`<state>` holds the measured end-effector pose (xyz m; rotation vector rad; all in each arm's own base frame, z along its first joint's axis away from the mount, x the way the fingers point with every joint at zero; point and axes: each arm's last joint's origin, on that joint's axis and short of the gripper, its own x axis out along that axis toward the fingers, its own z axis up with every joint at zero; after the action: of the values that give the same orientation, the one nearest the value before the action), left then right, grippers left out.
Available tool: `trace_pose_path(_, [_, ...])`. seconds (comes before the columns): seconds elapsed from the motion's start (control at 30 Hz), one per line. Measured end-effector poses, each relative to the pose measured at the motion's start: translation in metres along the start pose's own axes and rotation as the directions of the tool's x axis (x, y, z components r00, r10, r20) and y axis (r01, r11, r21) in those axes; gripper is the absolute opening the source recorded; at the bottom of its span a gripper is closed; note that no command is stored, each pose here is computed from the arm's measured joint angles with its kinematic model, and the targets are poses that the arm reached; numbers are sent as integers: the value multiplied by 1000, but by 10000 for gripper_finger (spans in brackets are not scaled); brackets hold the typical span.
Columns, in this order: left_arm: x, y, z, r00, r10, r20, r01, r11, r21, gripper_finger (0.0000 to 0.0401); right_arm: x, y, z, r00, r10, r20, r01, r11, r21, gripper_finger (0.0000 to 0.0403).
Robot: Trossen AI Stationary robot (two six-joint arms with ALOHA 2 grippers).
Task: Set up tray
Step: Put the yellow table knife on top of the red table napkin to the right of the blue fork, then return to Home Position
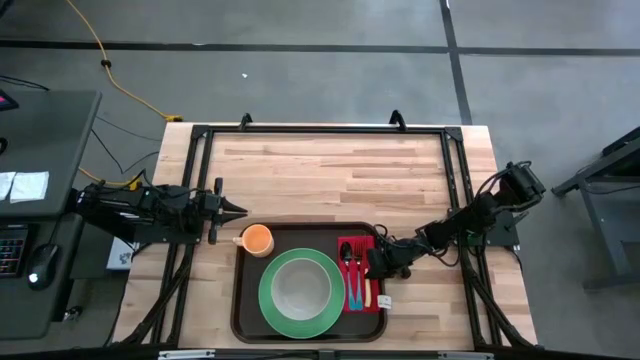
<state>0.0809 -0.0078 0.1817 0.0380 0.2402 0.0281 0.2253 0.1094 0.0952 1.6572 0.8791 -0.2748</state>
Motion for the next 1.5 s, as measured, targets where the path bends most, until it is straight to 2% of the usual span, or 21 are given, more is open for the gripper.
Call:
trace_pose_path(1.03, [0,0,0,1000,0,0,0,1000,0,74,0,-3,3,998,-26,51,27,999,-20,33])
trace_pose_path(1.5, [0,0,0,1000,0,0,0,1000,0,74,0,-3,3,998,-18,63,20,999,-35,94])
